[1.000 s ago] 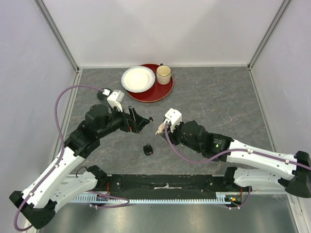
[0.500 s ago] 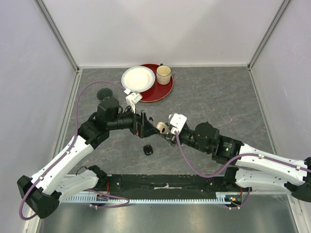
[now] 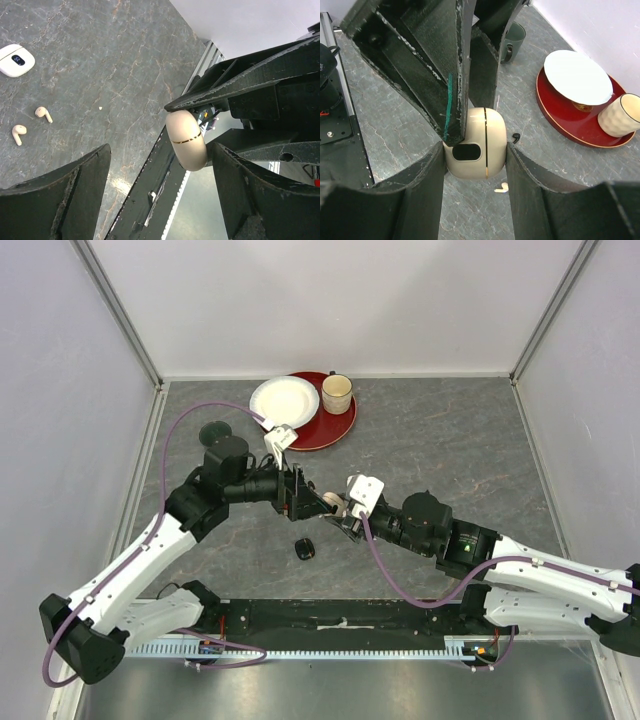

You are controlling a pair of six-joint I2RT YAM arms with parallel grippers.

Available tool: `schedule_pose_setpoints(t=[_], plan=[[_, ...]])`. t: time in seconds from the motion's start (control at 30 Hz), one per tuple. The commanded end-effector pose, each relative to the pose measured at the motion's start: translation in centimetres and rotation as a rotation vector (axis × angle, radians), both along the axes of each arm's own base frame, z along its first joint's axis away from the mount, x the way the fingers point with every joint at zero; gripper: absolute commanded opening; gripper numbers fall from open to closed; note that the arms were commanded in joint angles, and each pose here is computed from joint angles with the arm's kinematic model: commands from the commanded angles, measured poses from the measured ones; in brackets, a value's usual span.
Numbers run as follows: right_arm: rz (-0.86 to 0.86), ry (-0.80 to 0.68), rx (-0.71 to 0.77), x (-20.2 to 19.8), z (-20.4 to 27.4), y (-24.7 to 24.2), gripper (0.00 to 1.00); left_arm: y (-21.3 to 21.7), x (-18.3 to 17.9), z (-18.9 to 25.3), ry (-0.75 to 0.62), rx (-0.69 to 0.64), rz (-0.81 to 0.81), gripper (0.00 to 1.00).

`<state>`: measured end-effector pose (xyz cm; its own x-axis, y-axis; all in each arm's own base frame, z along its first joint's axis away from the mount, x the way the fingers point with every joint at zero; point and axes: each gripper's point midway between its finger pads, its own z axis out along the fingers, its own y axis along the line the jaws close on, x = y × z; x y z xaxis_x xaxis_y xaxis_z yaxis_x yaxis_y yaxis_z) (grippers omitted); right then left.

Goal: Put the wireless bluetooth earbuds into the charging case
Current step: Pick up the charging case at the center of the board.

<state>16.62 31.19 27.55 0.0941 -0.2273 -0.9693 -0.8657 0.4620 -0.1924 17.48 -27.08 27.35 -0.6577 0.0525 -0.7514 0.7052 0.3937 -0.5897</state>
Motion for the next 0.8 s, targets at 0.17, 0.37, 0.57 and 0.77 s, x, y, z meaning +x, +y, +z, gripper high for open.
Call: schedule_pose_setpoints(t=[0.17,0.37,0.57,0.77], plan=[[0.031,-0.015,0.073,-0.5,1.7,0.8,0.00,-1.1,0.1,1.5,-0.033,-0.046,-0.040,0.82],[0.037,-0.015,0.078,-0.6,1.8,0.9,0.00,-1.6,0.2,1.4,-0.032,-0.055,-0.038,0.63],[0.027,-0.014,0.096,-0.5,1.8,0.9,0.00,-2.0,0.2,1.0,-0.020,-0.050,-0.056,0.36],[0.000,-0.022,0.107,0.0,2.0,0.7,0.00,-2.1,-0.2,0.8,-0.016,-0.049,-0.073,0.50]])
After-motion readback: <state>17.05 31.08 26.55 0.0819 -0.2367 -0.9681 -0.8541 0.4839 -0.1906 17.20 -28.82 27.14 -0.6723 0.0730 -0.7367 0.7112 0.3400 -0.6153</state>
